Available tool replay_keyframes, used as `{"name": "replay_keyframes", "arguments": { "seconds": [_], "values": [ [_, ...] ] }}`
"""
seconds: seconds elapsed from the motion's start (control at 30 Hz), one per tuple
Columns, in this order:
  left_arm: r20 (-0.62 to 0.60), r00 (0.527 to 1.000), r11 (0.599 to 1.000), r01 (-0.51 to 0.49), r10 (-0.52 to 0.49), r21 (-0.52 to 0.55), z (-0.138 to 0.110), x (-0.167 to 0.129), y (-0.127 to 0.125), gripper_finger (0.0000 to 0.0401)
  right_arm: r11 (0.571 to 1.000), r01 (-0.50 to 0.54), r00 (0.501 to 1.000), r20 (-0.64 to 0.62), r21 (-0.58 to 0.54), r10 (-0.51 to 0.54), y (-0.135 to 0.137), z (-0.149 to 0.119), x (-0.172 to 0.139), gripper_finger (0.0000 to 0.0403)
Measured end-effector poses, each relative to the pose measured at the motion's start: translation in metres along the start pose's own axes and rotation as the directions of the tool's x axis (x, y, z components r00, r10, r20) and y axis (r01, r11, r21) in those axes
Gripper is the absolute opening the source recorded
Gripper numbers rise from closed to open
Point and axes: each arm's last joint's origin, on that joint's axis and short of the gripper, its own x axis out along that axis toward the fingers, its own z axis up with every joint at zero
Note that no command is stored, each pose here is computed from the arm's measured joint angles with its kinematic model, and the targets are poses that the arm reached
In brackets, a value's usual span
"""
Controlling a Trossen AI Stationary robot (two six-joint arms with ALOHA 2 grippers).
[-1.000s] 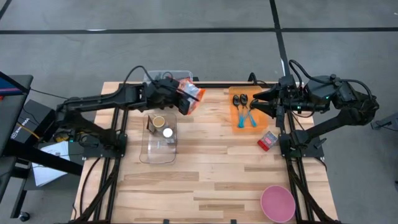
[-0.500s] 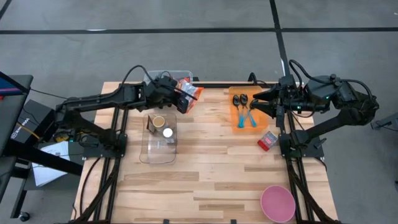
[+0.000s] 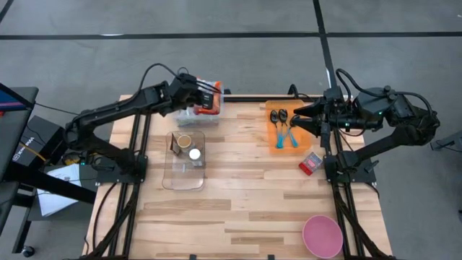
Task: Pick & Place Food Item
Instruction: Put the orange noodle pack into the transparent container
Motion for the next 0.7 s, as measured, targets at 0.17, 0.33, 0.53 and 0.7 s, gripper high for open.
{"name": "replay_keyframes", "arguments": {
  "seconds": [0.17,0.33,0.53,0.7],
  "values": [
    [-0.053,0.992,0.994,-0.112,0.112,0.007,0.001,0.015,0.018,0.0000,1.000,0.001,1.000,0.000,0.000,-0.001,0.000,0.000,0.000,0.0200],
    [-0.084,0.978,0.982,-0.190,0.189,0.003,0.004,0.026,0.032,0.0000,1.000,0.013,1.000,0.006,0.001,-0.013,-0.001,0.000,0.000,0.0200],
    [-0.107,0.956,0.961,-0.276,0.274,0.001,0.006,0.034,0.047,0.0000,1.000,0.030,0.999,0.013,0.000,-0.030,-0.001,0.000,0.000,0.0200],
    [-0.118,0.945,0.951,-0.310,0.307,-0.010,0.008,0.038,0.055,0.0000,1.000,0.031,0.999,0.011,-0.001,-0.031,-0.001,0.000,0.000,0.0200]
  ]
}}
